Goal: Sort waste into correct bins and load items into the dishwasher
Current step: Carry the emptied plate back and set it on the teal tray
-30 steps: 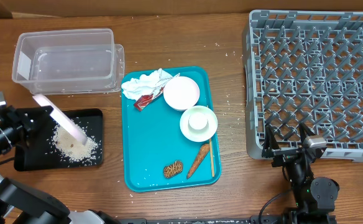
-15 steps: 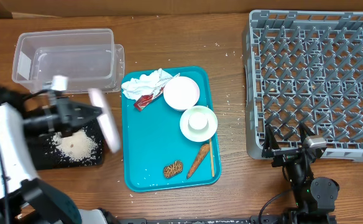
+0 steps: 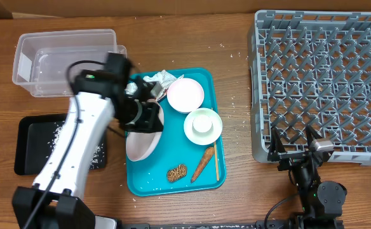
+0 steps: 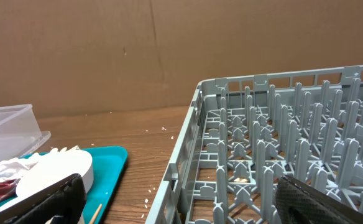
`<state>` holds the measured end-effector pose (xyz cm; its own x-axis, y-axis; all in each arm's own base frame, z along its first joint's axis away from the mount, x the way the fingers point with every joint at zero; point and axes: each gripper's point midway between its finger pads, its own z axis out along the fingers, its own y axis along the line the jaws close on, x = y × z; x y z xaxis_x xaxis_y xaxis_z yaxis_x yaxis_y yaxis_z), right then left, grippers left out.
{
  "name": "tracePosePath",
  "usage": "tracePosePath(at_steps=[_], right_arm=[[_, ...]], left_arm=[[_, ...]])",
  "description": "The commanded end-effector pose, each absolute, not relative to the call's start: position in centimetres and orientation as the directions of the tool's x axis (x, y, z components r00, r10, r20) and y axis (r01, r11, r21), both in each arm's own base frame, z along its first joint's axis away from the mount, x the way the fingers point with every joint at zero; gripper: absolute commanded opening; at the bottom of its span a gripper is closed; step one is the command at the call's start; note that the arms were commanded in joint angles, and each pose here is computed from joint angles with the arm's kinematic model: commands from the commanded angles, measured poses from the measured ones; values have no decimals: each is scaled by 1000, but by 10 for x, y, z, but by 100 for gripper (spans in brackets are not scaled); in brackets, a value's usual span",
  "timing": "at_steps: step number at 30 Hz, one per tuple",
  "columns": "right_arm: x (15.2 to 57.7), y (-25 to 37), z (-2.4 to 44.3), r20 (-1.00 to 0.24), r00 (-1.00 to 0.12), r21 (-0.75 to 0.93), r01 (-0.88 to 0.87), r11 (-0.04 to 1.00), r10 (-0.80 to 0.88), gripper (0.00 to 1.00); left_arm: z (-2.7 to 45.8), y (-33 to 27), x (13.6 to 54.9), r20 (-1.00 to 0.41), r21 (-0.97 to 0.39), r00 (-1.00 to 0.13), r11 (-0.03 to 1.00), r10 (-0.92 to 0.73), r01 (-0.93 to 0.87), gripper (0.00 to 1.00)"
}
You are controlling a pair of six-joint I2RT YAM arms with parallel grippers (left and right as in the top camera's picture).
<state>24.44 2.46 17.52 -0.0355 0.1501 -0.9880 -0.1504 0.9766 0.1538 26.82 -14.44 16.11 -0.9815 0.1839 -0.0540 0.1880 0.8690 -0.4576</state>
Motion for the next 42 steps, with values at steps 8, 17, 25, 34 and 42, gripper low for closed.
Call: tracePosePath(at_steps=[8, 17, 25, 34, 42], right_arm=[[245, 24, 173, -988, -34, 153, -146, 977, 149, 100], [245, 24, 173, -988, -34, 153, -146, 977, 150, 100], [245, 24, 173, -988, -34, 153, -146, 977, 149, 100], [245, 24, 173, -988, -34, 153, -146, 977, 150, 100], [245, 24, 173, -988, -34, 153, -146, 977, 150, 100]], left_arm=[[145, -168, 260, -85, -181, -982, 966, 170, 183, 4], [115, -170, 260, -87, -158, -981, 970, 173, 185, 4], [89, -159, 257, -87, -109, -981, 977, 173, 182, 4], [85, -167, 252, -71, -159, -982, 970, 176, 185, 4], [87, -175, 253, -83, -193, -978, 960, 191, 204, 4]])
